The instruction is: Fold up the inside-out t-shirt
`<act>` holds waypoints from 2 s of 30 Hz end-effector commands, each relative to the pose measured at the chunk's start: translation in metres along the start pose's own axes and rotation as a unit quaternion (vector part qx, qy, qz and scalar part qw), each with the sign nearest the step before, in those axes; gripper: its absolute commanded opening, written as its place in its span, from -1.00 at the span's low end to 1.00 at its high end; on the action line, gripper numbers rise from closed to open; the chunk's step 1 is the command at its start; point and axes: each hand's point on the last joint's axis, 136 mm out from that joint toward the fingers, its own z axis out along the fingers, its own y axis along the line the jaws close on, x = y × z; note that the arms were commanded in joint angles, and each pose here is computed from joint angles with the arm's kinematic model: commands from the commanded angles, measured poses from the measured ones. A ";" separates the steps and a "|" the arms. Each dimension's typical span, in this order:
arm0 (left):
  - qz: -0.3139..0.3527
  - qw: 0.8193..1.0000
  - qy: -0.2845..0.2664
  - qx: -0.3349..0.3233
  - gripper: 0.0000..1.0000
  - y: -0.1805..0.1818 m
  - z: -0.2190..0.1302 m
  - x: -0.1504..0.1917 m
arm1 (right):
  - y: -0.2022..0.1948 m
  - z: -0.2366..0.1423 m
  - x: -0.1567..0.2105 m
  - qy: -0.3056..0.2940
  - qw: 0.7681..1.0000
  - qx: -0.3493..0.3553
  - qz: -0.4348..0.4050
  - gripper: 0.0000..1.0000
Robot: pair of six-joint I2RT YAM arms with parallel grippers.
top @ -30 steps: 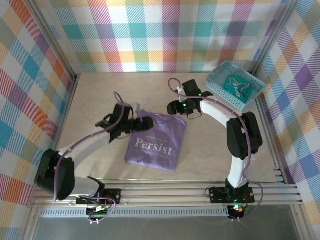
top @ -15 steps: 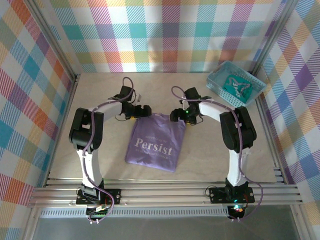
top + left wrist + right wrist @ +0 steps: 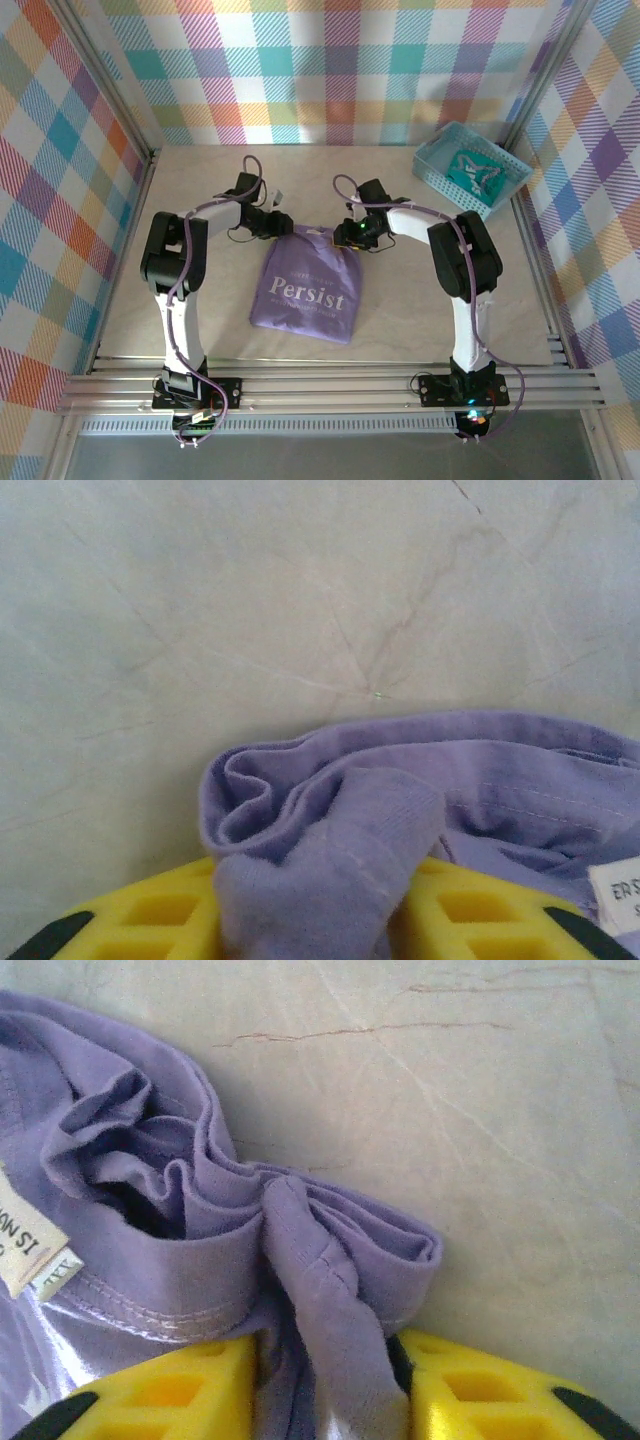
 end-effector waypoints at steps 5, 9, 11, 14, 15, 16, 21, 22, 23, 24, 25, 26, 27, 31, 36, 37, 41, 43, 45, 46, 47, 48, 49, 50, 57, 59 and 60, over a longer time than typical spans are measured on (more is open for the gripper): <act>-0.050 0.996 0.004 0.068 -0.92 -0.004 0.000 0.003 | -0.001 -0.006 -0.026 -0.057 0.998 -0.025 -0.018 -0.88; -0.051 0.993 -0.053 0.088 -1.00 -0.008 -0.027 -0.026 | 0.012 -0.038 -0.053 -0.121 0.990 -0.053 -0.042 -1.00; -0.051 0.992 -0.073 0.093 -1.00 -0.010 -0.038 -0.041 | 0.021 -0.054 -0.068 -0.146 0.986 -0.068 -0.053 -1.00; -0.043 0.988 -0.105 0.103 -1.00 -0.022 -0.058 -0.070 | 0.039 -0.080 -0.096 -0.185 0.976 -0.086 -0.074 -1.00; -0.036 0.986 -0.119 0.107 -1.00 -0.029 -0.067 -0.083 | 0.046 -0.091 -0.107 -0.201 0.972 -0.092 -0.084 -1.00; -0.029 0.985 -0.132 0.110 -1.00 -0.036 -0.076 -0.095 | 0.053 -0.102 -0.118 -0.215 0.967 -0.097 -0.092 -1.00; 0.025 0.966 -0.217 0.137 -1.00 -0.092 -0.152 -0.162 | 0.096 -0.178 -0.168 -0.299 0.934 -0.109 -0.161 -1.00; 0.034 0.962 -0.230 0.143 -1.00 -0.102 -0.167 -0.168 | 0.105 -0.191 -0.172 -0.312 0.927 -0.110 -0.177 -1.00; 0.043 0.958 -0.241 0.149 -1.00 -0.112 -0.180 -0.171 | 0.113 -0.205 -0.174 -0.325 0.919 -0.111 -0.194 -1.00; 0.051 0.955 -0.250 0.152 -1.00 -0.119 -0.191 -0.170 | 0.120 -0.216 -0.174 -0.335 0.912 -0.111 -0.209 -1.00; 0.054 0.953 -0.254 0.154 -1.00 -0.122 -0.195 -0.166 | 0.124 -0.222 -0.172 -0.340 0.908 -0.112 -0.219 -1.00; 0.057 0.952 -0.256 0.157 -1.00 -0.125 -0.197 -0.159 | 0.126 -0.226 -0.169 -0.343 0.904 -0.114 -0.227 -1.00; 0.061 0.951 -0.256 0.159 -1.00 -0.125 -0.197 -0.149 | 0.127 -0.227 -0.162 -0.344 0.902 -0.118 -0.233 -1.00; 0.056 0.954 -0.246 0.164 -1.00 -0.115 -0.182 -0.099 | 0.120 -0.216 -0.125 -0.331 0.903 -0.147 -0.233 -1.00; 0.056 0.963 -0.200 0.172 -1.00 -0.120 -0.156 -0.002 | 0.093 -0.183 -0.037 -0.270 0.930 -0.167 -0.187 -1.00; 0.061 0.967 -0.184 0.166 -1.00 -0.120 -0.150 0.018 | 0.087 -0.176 -0.021 -0.256 0.936 -0.165 -0.174 -1.00; 0.058 0.975 -0.156 0.148 -1.00 -0.118 -0.132 0.073 | 0.058 -0.148 0.033 -0.203 0.959 -0.151 -0.125 -1.00; 0.049 0.975 -0.157 0.147 -1.00 -0.117 -0.129 0.081 | 0.047 -0.139 0.042 -0.188 0.966 -0.134 -0.116 -1.00; 0.037 0.977 -0.157 0.138 -1.00 -0.112 -0.124 0.082 | 0.041 -0.133 0.041 -0.176 0.971 -0.120 -0.112 -1.00; 0.038 0.977 -0.159 0.135 -1.00 -0.111 -0.122 0.080 | 0.039 -0.130 0.038 -0.172 0.972 -0.113 -0.111 -1.00; 0.035 0.979 -0.159 0.120 -1.00 -0.105 -0.119 0.077 | 0.037 -0.127 0.034 -0.167 0.974 -0.106 -0.108 -1.00; 0.026 0.983 -0.155 0.096 -1.00 -0.096 -0.113 0.075 | 0.036 -0.124 0.029 -0.164 0.975 -0.102 -0.107 -1.00; 0.019 0.985 -0.151 0.078 -1.00 -0.089 -0.109 0.073 | 0.036 -0.121 0.025 -0.162 0.976 -0.100 -0.106 -1.00; 0.011 0.987 -0.146 0.062 -1.00 -0.081 -0.104 0.073 | 0.036 -0.118 0.018 -0.160 0.977 -0.097 -0.105 -1.00; -0.028 0.993 -0.112 -0.031 -0.99 -0.032 -0.076 0.087 | 0.013 -0.066 -0.008 -0.101 0.990 -0.059 -0.082 -1.00; -0.034 0.992 -0.111 -0.056 -0.96 -0.018 -0.071 0.089 | 0.004 -0.046 -0.013 -0.078 0.993 -0.048 -0.070 -0.95; -0.037 0.991 -0.108 -0.066 -0.92 -0.012 -0.068 0.090 | -0.005 -0.036 -0.016 -0.068 0.995 -0.030 -0.062 -0.91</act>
